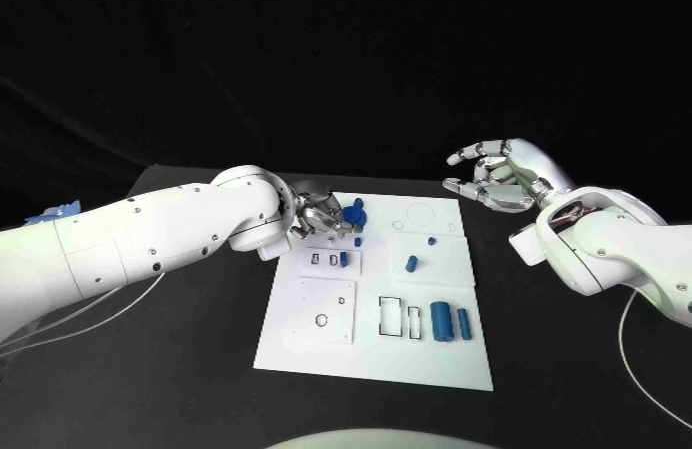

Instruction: Assemble the parts on the task board

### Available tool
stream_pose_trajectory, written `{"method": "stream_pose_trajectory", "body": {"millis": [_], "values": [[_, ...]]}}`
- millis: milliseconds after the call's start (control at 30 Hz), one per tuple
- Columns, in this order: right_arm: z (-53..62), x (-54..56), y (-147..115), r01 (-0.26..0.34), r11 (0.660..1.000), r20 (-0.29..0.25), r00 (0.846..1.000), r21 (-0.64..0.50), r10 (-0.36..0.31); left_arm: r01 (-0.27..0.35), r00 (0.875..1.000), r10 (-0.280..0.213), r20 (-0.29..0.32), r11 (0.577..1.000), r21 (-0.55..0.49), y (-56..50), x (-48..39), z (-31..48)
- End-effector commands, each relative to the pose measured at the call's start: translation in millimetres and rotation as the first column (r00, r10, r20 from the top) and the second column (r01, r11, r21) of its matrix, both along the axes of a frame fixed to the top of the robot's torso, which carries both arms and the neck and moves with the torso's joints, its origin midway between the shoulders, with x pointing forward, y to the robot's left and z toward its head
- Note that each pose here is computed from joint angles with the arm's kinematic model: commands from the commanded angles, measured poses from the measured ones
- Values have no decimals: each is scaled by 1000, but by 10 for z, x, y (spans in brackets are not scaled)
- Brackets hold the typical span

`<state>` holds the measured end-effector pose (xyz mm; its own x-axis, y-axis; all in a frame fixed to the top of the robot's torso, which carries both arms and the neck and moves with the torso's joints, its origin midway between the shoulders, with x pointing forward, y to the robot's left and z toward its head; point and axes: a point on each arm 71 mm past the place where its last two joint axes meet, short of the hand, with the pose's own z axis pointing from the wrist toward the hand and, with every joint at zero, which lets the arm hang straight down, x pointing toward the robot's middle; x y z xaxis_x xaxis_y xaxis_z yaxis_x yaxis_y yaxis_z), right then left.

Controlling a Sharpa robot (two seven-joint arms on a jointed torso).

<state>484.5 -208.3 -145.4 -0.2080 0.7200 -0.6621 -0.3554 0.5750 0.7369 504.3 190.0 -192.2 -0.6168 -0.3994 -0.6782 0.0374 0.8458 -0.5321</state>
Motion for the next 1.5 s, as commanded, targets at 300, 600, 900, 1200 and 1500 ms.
{"method": "stream_pose_trajectory", "body": {"millis": [300, 600, 900, 1200, 1500], "values": [[-13, 18, -39, 18, 1000, -20, 1000, 3, -18, 36, 998, -28, -51, 987, 156, -48, 5, -55], [-24, 26, -32, 21, 1000, -22, 1000, 5, -21, 67, 994, -49, -102, 981, 182, -76, -6, -110], [-37, 31, -24, 23, 1000, -26, 999, 5, -23, 89, 990, -66, -123, 977, 193, -107, -14, -145], [-51, 37, -19, 24, 1000, -31, 999, 5, -24, 102, 988, -77, -133, 975, 196, -123, -22, -157], [-61, 40, -16, 24, 1000, -35, 999, 4, -24, 113, 986, -84, -147, 972, 204, -133, -22, -186]]}}
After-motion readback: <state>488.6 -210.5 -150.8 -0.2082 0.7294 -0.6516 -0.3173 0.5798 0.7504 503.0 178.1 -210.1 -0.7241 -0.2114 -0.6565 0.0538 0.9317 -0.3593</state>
